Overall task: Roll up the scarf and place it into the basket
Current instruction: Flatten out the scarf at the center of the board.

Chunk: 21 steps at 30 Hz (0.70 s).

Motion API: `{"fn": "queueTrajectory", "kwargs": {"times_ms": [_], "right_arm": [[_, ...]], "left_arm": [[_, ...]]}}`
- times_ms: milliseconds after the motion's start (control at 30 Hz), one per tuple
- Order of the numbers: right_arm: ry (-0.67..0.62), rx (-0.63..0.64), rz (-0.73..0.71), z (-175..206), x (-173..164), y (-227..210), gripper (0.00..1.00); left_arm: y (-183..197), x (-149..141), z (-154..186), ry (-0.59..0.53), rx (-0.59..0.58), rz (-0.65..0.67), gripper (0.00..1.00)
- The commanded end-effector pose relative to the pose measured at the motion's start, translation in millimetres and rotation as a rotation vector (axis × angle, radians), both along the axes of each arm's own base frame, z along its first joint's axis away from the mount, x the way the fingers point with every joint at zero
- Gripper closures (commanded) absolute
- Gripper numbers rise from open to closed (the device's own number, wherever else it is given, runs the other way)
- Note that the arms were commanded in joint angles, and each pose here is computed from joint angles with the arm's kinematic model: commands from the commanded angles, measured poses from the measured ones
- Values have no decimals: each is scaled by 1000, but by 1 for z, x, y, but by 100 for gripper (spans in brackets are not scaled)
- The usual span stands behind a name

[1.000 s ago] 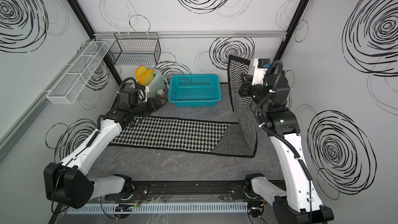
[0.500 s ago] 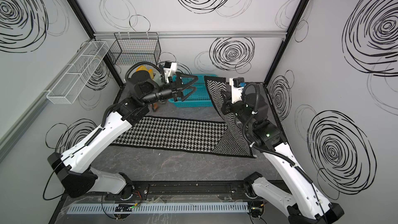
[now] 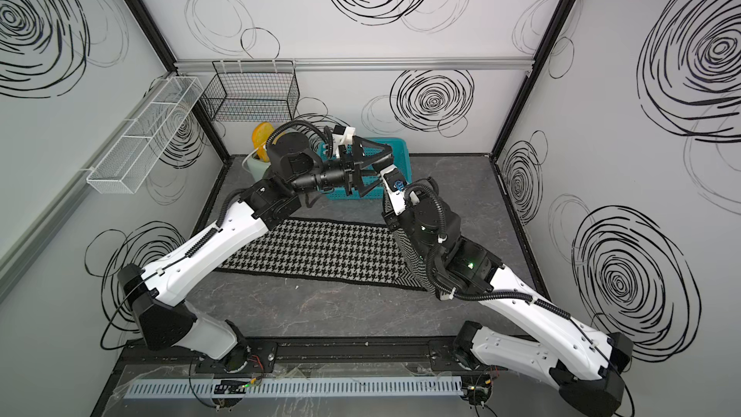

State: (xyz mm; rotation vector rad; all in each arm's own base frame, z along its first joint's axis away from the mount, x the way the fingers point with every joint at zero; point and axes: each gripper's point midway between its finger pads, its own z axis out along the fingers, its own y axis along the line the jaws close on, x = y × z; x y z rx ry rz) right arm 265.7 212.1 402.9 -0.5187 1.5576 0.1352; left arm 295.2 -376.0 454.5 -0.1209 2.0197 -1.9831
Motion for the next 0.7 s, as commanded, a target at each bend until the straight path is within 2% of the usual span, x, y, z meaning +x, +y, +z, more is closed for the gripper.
{"fn": "queueTrajectory", "kwargs": {"times_ms": [0,133,267,367,533,667], "right_arm": [[-60,29,-38,16,0,-9,100],[-56,25,-31,12,-1,-8,100],[-60,14,-31,9,-1,-9,100],[-49,12,-23,5,-3,-8,100],[-42,10,-28,0,-4,-10,100],[-32,5,-8,-3,-5,-7,100]], "left_arm": [[1,-5,-2,20,16,-11,5],[7,-6,-26,34,107,2,8],[9,-2,-40,54,101,17,15],[7,-2,-39,56,75,14,29],[12,-2,-40,53,82,25,40],[18,3,-40,45,73,42,55]]}}
